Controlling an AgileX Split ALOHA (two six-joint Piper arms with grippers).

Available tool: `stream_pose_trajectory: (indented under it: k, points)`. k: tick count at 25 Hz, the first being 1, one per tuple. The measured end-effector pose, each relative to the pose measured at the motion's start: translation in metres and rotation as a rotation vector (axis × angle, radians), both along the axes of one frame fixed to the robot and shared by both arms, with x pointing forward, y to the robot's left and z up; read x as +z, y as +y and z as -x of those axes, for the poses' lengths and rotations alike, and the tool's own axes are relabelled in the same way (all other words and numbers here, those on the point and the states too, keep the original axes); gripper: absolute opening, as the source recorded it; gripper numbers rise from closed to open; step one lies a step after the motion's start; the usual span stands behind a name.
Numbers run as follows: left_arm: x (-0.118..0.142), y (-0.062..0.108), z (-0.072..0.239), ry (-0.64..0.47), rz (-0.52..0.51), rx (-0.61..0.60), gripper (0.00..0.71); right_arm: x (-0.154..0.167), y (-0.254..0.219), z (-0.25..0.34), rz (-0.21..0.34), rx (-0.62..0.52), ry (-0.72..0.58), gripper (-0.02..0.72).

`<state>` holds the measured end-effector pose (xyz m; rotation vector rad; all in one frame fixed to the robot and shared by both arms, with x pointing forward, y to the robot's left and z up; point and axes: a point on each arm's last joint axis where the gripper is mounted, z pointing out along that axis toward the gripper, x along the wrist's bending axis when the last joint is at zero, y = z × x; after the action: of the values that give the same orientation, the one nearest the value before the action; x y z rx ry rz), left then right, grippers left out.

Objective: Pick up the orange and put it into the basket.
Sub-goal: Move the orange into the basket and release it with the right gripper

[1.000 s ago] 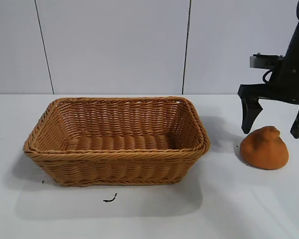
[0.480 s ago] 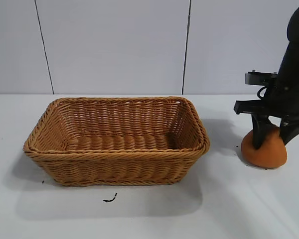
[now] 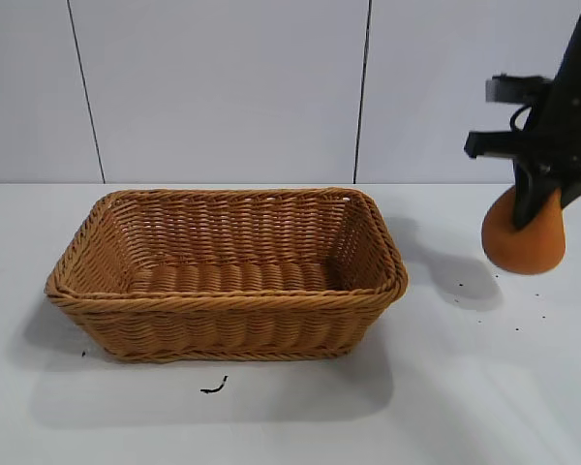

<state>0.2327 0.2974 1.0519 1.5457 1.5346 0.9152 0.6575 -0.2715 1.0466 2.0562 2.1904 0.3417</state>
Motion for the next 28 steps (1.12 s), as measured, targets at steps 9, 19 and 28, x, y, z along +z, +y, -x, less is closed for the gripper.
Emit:
stream_pose_trajectory:
  k: [9,19,28]
  points:
    - [0.0,0.0,0.0,0.0,0.0,0.0,0.696,0.034,0.11,0.014,-0.029,0.254,-0.106,0.043]
    - [0.0,0.0,0.0,0.0,0.0,0.0,0.696,0.031,0.2,0.052,-0.061,0.439,-0.123,0.043]
    - [0.0,0.0,0.0,0.0,0.0,0.0,0.696,-0.029,0.231,0.038,-0.047,0.466,-0.071,0.043]
